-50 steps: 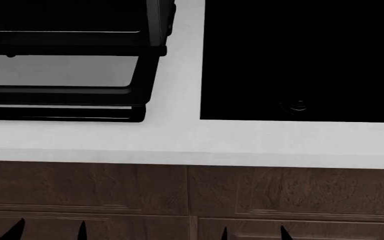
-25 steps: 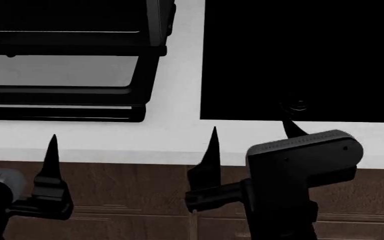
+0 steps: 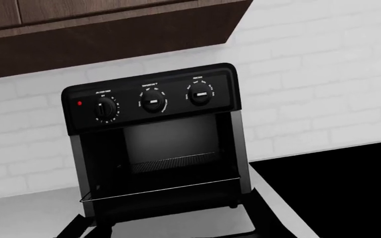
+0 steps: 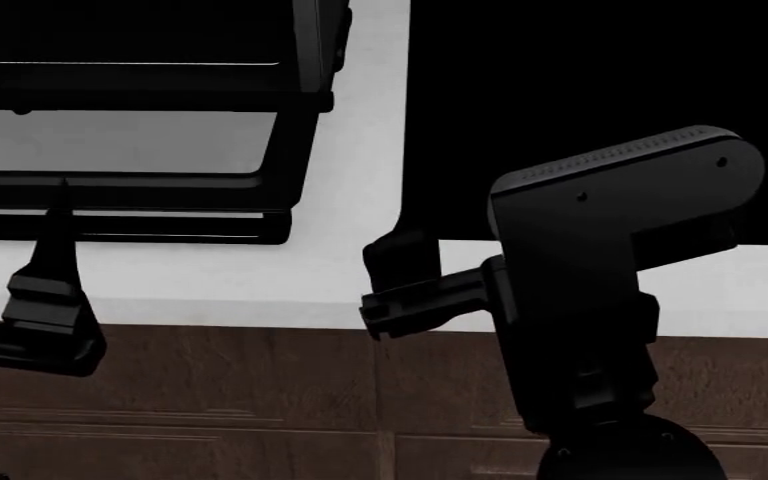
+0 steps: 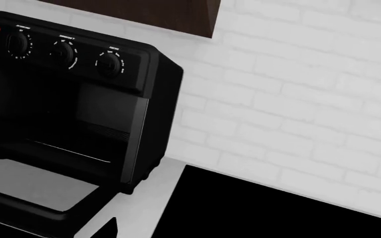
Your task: Fully slide the toaster oven rack0 out.
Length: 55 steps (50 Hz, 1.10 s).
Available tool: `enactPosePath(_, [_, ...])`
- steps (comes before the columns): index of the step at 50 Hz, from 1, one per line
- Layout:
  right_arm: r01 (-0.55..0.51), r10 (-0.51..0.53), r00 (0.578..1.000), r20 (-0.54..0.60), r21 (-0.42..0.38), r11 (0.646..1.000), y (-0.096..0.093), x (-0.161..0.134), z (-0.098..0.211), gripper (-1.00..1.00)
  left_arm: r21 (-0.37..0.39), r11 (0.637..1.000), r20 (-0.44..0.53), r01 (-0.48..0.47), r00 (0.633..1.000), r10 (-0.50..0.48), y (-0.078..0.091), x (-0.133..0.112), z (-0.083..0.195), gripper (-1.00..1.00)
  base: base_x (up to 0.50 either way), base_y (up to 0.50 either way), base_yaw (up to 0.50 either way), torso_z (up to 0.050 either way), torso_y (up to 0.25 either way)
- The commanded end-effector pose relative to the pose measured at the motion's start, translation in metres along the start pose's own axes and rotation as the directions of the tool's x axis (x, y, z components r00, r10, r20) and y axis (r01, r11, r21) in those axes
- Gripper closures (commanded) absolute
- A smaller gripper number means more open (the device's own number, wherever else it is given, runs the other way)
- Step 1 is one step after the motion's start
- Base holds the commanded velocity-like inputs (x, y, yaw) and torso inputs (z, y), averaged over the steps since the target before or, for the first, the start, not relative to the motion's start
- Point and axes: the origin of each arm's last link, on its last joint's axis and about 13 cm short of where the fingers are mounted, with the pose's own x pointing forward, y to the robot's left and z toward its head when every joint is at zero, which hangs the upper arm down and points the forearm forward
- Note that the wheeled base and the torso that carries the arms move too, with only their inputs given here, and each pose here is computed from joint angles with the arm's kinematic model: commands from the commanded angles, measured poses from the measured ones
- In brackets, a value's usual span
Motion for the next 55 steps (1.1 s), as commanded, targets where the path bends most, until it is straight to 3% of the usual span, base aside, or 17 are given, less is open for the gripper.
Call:
enactPosePath(1, [0.002, -0.002, 1.0, 0.004, -0.006, 1.0, -0.0005, 0.0018, 0.0046, -1.0, -0.003, 1.0, 0.015, 0.004, 1.0, -0.004, 0.0027, -0.0013, 0.0061, -1.0, 0.0, 0.0, 0.0, 0.0, 0.0])
enactPosePath(22, [0.006, -0.006, 1.0, 0.011, -0.009, 1.0, -0.0012, -0.0002, 0.0076, -1.0, 0.002, 1.0, 0.026, 0.009, 1.0, -0.009, 0.0025, -0.0025, 0.0076, -1.0, 0.33, 0.05, 0.0, 0.0, 0.0])
enactPosePath(55, [0.008, -0.008, 1.0, 0.022, -0.027, 1.0, -0.0016, -0.0007, 0.0103, -1.0, 0.011, 1.0, 0.033, 0.003, 0.999, -0.004, 0.0032, -0.0036, 0.0102, -1.0, 0.19, 0.05, 0.0, 0.0, 0.0])
